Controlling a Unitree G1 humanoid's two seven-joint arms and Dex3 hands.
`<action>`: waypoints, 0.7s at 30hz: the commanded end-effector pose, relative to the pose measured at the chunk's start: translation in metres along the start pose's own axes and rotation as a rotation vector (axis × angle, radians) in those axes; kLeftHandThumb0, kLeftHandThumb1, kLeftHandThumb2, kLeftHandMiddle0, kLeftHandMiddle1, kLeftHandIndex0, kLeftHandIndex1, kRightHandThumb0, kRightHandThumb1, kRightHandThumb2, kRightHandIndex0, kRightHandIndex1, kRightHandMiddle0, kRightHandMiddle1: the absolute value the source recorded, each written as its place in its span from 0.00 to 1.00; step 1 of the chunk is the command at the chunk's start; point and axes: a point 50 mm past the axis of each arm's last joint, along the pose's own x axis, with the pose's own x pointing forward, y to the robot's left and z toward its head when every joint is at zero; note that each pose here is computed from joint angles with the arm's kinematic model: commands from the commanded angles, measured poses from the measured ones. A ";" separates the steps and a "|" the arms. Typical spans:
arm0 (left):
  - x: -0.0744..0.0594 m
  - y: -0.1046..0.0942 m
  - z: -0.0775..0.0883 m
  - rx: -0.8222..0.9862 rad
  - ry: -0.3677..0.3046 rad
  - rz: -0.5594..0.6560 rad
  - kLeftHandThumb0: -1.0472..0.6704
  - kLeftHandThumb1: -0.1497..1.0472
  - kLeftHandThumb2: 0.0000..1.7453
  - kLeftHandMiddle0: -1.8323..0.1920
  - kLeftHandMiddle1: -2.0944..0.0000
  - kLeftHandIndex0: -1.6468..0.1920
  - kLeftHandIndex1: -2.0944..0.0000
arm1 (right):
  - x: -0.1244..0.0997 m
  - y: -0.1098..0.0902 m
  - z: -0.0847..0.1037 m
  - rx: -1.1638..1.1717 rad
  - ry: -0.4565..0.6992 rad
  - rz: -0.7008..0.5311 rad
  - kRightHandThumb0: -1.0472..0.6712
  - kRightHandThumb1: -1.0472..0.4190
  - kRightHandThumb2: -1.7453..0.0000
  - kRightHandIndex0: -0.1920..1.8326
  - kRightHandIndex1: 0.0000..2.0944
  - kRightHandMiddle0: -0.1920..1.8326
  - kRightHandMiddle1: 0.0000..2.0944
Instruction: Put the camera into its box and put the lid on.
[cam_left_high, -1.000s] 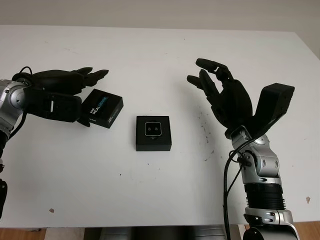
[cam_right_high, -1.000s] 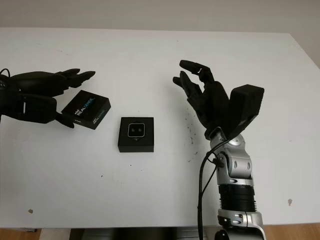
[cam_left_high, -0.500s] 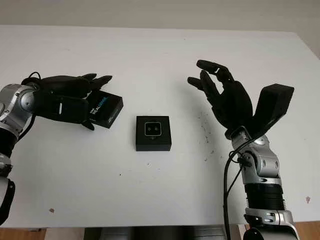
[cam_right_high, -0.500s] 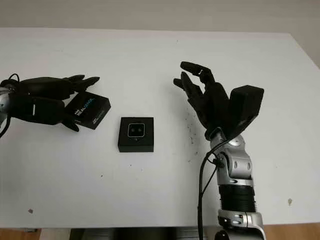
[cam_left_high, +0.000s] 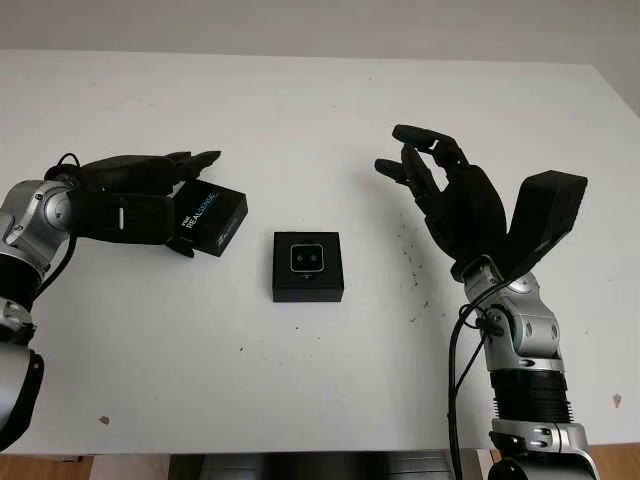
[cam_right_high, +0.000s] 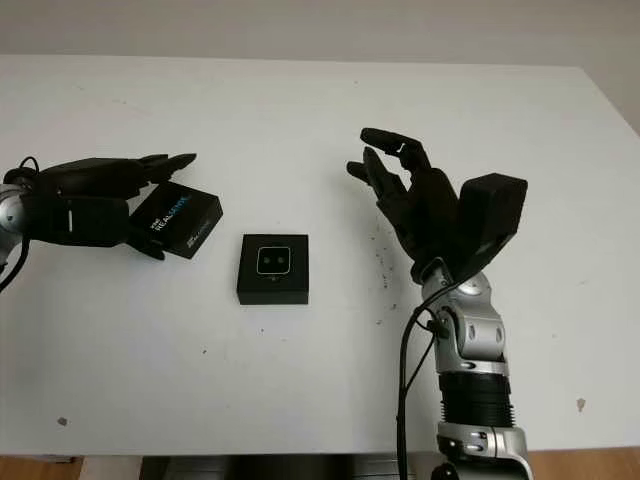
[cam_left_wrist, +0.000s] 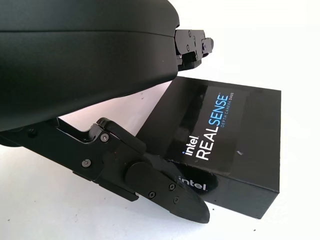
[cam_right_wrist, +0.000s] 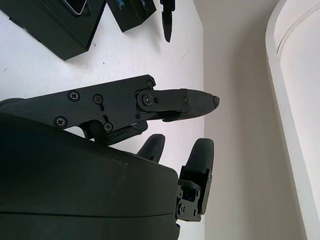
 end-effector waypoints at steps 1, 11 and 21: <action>0.003 -0.001 0.002 0.004 0.000 0.001 0.35 0.80 0.03 0.91 0.96 0.92 0.96 | -0.003 -0.002 -0.001 -0.014 -0.004 -0.003 0.33 0.00 0.83 0.13 0.52 0.07 0.63; 0.007 -0.007 0.004 0.061 0.015 -0.036 0.41 0.81 0.03 0.84 0.96 0.83 0.94 | -0.005 -0.003 -0.002 -0.021 -0.009 0.012 0.32 0.00 0.82 0.14 0.52 0.08 0.62; 0.008 -0.015 0.005 0.082 0.006 -0.084 0.40 0.81 0.03 0.87 0.98 0.84 0.96 | -0.005 -0.003 -0.001 -0.006 -0.013 0.012 0.33 0.00 0.81 0.12 0.53 0.04 0.64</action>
